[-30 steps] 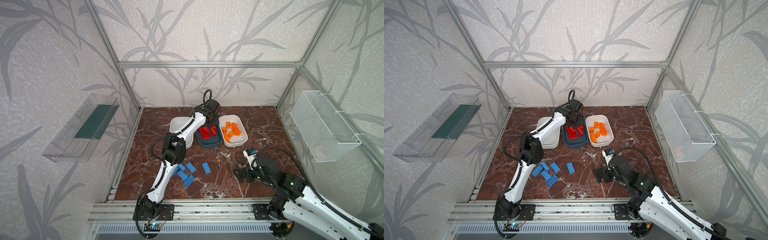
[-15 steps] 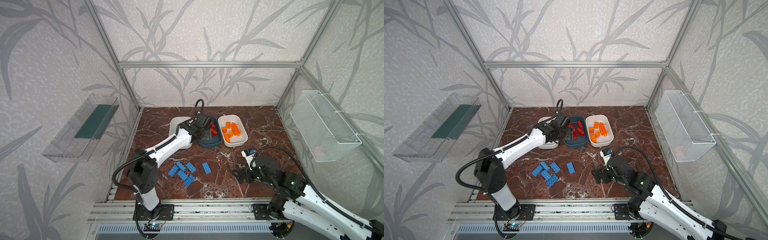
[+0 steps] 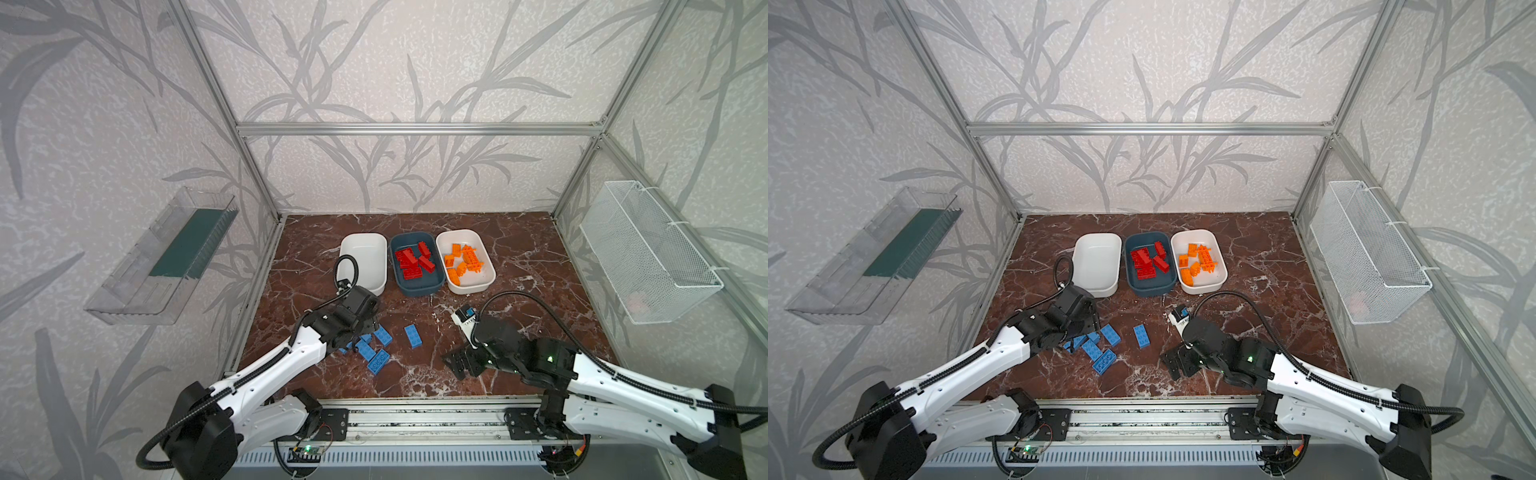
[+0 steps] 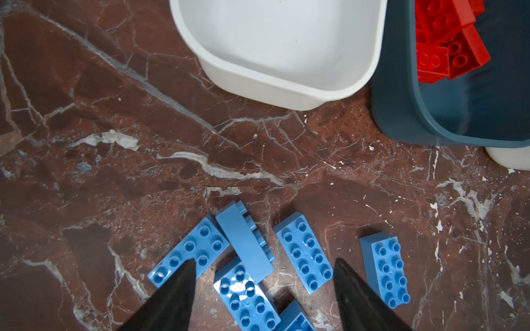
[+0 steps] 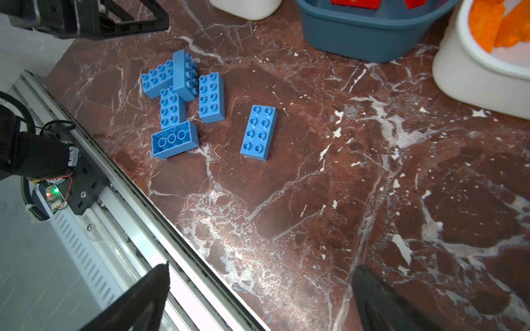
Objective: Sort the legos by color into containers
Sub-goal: 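Move the left gripper down onto the cluster of blue bricks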
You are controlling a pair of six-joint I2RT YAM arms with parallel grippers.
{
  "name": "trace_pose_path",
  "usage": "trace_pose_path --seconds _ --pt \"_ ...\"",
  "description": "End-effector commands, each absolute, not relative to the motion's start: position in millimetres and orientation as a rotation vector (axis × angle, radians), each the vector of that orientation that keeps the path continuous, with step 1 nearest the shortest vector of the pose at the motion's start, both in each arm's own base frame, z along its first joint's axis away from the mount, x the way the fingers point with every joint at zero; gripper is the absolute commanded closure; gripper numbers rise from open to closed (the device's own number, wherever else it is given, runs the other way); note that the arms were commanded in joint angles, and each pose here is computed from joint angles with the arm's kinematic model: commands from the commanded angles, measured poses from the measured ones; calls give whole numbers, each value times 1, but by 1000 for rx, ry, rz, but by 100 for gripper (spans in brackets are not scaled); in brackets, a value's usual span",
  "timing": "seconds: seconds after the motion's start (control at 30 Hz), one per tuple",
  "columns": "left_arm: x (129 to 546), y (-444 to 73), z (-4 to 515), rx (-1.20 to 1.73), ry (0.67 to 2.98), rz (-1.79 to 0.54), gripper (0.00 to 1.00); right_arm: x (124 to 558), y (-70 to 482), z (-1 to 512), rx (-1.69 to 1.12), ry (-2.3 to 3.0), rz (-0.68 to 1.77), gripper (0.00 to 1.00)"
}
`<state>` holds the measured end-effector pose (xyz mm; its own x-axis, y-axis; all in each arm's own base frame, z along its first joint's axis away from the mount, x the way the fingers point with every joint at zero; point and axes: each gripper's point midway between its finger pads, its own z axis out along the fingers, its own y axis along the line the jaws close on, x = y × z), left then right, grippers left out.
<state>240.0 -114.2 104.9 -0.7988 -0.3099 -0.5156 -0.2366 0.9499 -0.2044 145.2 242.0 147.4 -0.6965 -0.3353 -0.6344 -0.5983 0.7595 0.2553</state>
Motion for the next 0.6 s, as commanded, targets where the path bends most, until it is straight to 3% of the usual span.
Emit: trace_pose_path --seconds 0.0,0.27,0.57 --pt "239 -105 102 -474 2485 -173 27 149 256 161 -682 2339 618 1" --pt "242 -112 86 -487 2503 -187 28 146 260 160 -684 2345 605 1" --pt "246 -128 64 -465 2609 -182 36 147 254 158 -666 2347 582 1"
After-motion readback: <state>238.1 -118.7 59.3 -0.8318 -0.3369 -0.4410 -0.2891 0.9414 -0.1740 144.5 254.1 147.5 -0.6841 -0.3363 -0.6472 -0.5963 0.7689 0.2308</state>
